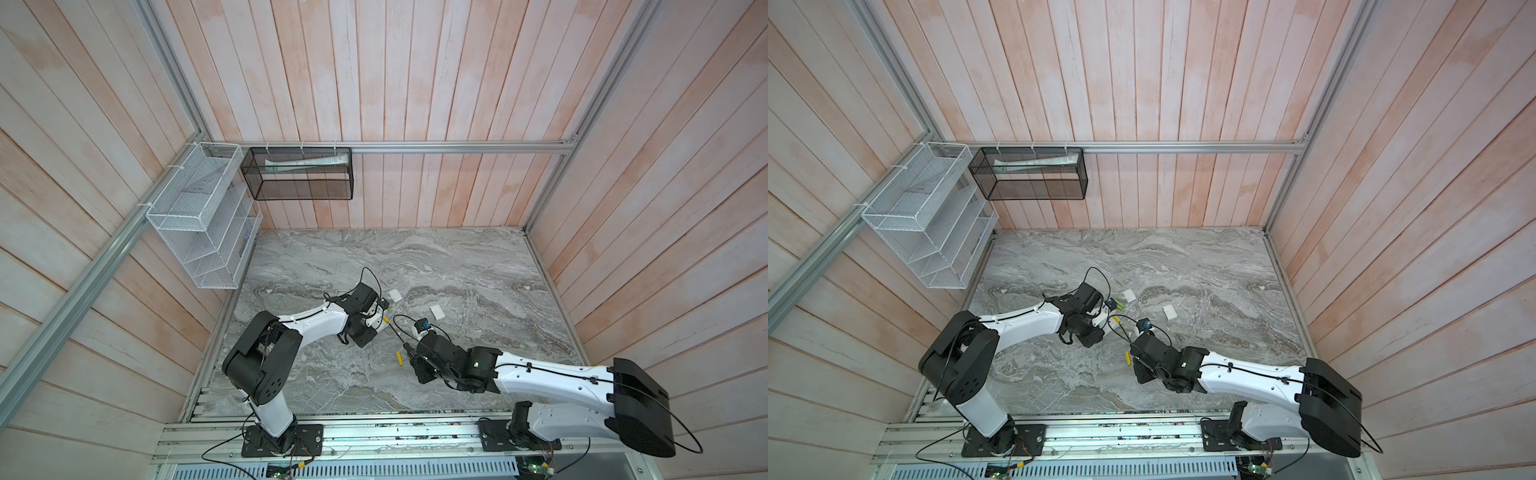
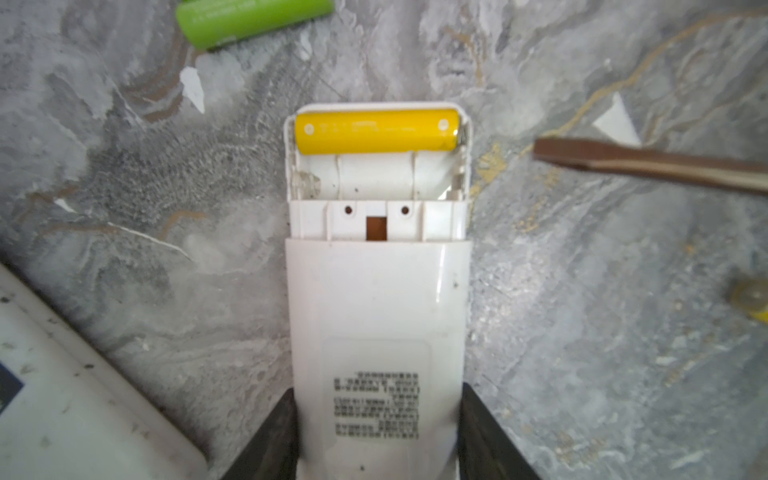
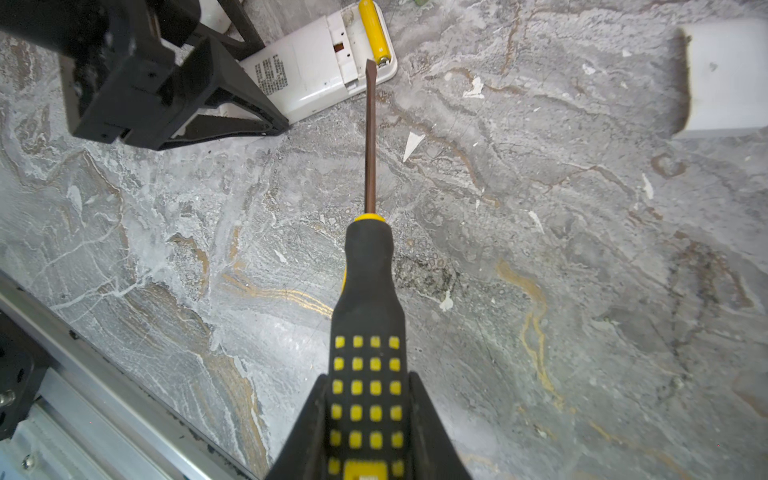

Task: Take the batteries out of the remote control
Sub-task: 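Move the screwdriver tip to the remaining yellow battery with the right gripper, then pry the second yellow battery out with the screwdriver while the left gripper holds the remote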

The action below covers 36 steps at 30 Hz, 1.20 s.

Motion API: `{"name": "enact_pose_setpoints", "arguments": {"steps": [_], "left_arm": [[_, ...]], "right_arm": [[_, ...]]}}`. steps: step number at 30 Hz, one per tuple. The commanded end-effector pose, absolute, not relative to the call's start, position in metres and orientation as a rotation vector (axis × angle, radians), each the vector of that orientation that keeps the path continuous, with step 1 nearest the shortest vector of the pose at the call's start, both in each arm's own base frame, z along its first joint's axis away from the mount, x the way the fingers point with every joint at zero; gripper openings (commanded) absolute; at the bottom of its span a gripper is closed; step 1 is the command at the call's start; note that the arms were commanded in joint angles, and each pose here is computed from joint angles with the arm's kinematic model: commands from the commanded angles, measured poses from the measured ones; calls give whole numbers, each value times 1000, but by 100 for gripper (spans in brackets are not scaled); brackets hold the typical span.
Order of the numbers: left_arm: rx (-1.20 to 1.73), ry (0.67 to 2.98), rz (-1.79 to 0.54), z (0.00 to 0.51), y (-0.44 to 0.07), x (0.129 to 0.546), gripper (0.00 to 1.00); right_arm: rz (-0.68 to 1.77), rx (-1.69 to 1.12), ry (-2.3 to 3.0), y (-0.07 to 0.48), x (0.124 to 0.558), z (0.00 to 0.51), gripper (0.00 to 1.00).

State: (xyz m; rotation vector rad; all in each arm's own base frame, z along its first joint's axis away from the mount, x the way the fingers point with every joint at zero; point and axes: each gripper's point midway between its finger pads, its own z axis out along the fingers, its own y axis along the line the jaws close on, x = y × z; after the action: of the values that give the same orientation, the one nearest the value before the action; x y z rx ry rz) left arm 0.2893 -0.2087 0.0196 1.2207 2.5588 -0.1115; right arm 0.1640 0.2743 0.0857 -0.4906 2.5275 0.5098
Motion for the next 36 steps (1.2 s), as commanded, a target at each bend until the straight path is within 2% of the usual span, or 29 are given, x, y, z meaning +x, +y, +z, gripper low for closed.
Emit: {"name": "enact_pose_setpoints", "arguments": {"steps": [1, 36], "left_arm": [[1237, 2688, -105, -9, -201, 263, 49], [1162, 2767, -158, -8, -213, 260, 46]], "right_arm": [[539, -509, 2512, 288, 169, 98, 0], [270, -483, 2634, 298, 200, 58, 0]]}}
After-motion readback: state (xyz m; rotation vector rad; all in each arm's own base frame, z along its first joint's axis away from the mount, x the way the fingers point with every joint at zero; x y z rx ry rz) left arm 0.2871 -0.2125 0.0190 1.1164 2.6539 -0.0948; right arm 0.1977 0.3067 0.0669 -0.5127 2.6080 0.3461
